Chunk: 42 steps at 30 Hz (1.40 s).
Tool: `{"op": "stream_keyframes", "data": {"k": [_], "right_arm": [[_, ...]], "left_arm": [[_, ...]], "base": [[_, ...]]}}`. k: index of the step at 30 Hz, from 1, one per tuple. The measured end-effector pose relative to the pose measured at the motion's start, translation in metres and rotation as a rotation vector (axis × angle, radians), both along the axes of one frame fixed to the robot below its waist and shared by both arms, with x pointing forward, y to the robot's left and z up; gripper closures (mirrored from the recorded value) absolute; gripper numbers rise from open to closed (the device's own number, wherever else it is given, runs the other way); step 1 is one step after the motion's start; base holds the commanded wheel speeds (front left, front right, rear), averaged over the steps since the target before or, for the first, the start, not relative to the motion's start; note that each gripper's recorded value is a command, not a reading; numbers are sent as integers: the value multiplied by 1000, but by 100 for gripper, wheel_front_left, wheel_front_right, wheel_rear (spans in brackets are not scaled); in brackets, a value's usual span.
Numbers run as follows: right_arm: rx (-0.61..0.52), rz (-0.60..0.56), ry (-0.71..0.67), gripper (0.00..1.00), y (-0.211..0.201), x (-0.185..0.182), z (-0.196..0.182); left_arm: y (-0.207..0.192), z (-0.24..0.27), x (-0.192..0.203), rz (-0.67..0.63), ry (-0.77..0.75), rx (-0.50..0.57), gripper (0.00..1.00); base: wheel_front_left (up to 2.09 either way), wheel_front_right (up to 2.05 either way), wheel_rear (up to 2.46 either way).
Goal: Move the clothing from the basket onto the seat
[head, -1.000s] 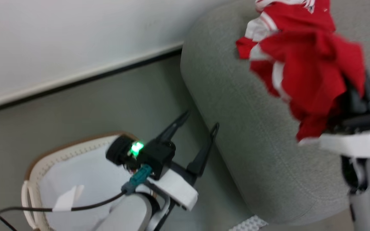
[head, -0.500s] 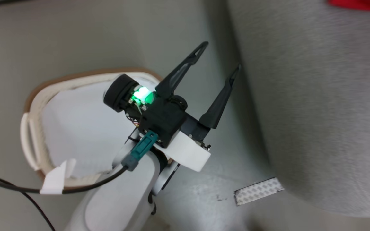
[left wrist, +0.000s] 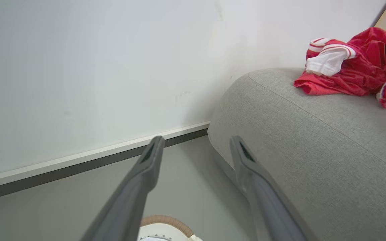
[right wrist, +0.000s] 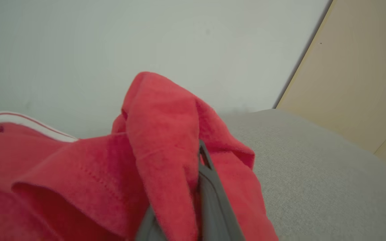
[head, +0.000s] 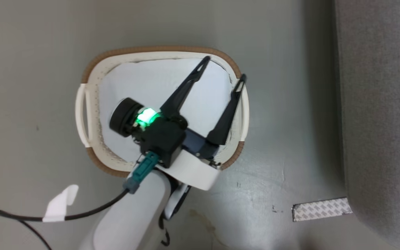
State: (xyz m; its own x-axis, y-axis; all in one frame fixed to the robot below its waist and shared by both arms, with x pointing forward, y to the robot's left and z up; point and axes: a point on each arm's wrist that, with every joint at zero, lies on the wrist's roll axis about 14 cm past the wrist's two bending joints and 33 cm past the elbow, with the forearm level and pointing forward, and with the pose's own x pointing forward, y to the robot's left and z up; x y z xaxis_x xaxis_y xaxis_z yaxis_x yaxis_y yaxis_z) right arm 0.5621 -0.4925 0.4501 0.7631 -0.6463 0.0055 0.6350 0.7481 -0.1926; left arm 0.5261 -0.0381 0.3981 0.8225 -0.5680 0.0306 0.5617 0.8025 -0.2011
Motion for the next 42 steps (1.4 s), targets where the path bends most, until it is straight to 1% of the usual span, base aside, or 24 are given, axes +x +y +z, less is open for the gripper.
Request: {"op": "stream_keyframes", "data": {"k": [1, 2, 6, 9, 14, 20, 25, 29, 35, 42], "right_arm": [[2, 1, 0, 68, 2, 0, 0], [-7, 4, 6, 0, 4, 0, 2], [-9, 17, 1, 0, 12, -5, 12], [-48, 57, 12, 0, 23, -9, 25], [-70, 150, -37, 0, 62, -22, 48], [-87, 260, -127, 0, 107, -52, 83], [-63, 345, -173, 0, 144, -84, 94], [-24, 424, -174, 0, 179, -105, 89], [59, 545, -161, 0, 227, -135, 75], [206, 679, -102, 0, 282, -172, 41]], "left_arm": [[4, 0, -1, 9, 2, 5, 0], [7, 1, -1, 17, -1, 10, 0], [12, 11, -5, 36, -7, 6, 0], [17, 22, -8, 59, -19, -2, 0], [30, 34, -18, 118, 0, -8, 0], [55, 51, -34, 210, 11, 5, 0], [86, 67, -54, 304, 5, 23, 0], [119, 83, -72, 401, -14, 21, 0], [170, 88, -105, 540, -3, 33, 0], [203, 84, -143, 625, 9, 72, 0]], "base": [[0, 0, 0], [0, 0, 0], [0, 0, 0], [0, 0, 0], [0, 0, 0], [0, 0, 0], [0, 0, 0], [0, 0, 0], [0, 0, 0], [0, 0, 0]]}}
